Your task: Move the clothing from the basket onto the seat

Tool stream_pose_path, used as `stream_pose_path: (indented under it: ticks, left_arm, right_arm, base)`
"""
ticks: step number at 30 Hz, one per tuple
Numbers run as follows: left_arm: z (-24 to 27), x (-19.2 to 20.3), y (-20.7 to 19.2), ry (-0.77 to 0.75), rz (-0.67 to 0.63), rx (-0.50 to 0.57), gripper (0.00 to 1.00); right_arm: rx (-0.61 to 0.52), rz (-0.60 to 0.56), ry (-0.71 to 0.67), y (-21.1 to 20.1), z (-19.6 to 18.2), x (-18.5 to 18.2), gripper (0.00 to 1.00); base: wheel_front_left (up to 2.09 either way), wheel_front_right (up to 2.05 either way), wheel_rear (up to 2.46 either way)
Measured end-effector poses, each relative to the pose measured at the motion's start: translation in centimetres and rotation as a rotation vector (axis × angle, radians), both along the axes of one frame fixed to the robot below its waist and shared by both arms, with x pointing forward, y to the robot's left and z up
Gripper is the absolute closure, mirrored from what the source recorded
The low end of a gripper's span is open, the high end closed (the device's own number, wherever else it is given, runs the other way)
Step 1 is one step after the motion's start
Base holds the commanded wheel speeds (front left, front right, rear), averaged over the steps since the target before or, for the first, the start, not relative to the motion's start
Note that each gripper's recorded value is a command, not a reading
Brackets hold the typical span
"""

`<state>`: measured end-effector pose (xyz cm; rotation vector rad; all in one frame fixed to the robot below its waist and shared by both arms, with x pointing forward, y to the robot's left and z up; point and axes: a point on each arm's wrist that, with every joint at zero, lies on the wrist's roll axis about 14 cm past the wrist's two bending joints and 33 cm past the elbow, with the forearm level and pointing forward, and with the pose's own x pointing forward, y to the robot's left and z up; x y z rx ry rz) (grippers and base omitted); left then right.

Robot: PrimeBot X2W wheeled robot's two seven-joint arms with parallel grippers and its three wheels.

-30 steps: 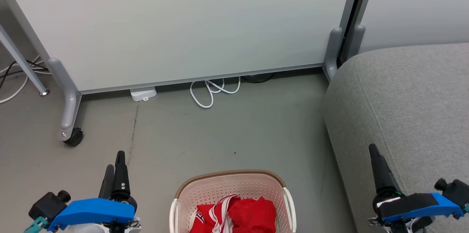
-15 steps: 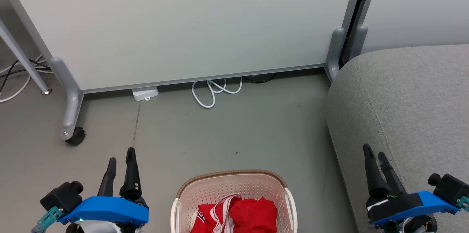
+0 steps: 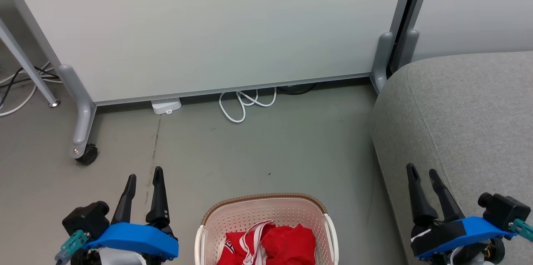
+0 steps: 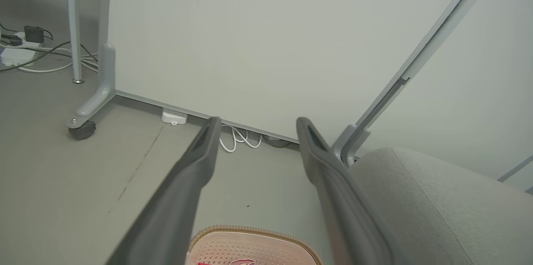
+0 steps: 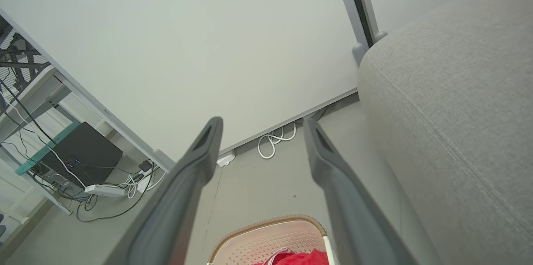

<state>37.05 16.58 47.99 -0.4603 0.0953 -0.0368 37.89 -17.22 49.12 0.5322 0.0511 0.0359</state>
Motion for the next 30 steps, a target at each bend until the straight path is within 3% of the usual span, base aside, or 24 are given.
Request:
stream_pose_path:
  ticks: [30]
  left_arm:
    - [0.1, -0.1, -1.2, -0.064, -0.071, 0.236, 0.0]
  right_arm:
    - [-0.276, 0.009, -0.039, -0.6, 0.5, 0.2, 0.0]
  base:
    - [0.0, 0.0, 0.0]
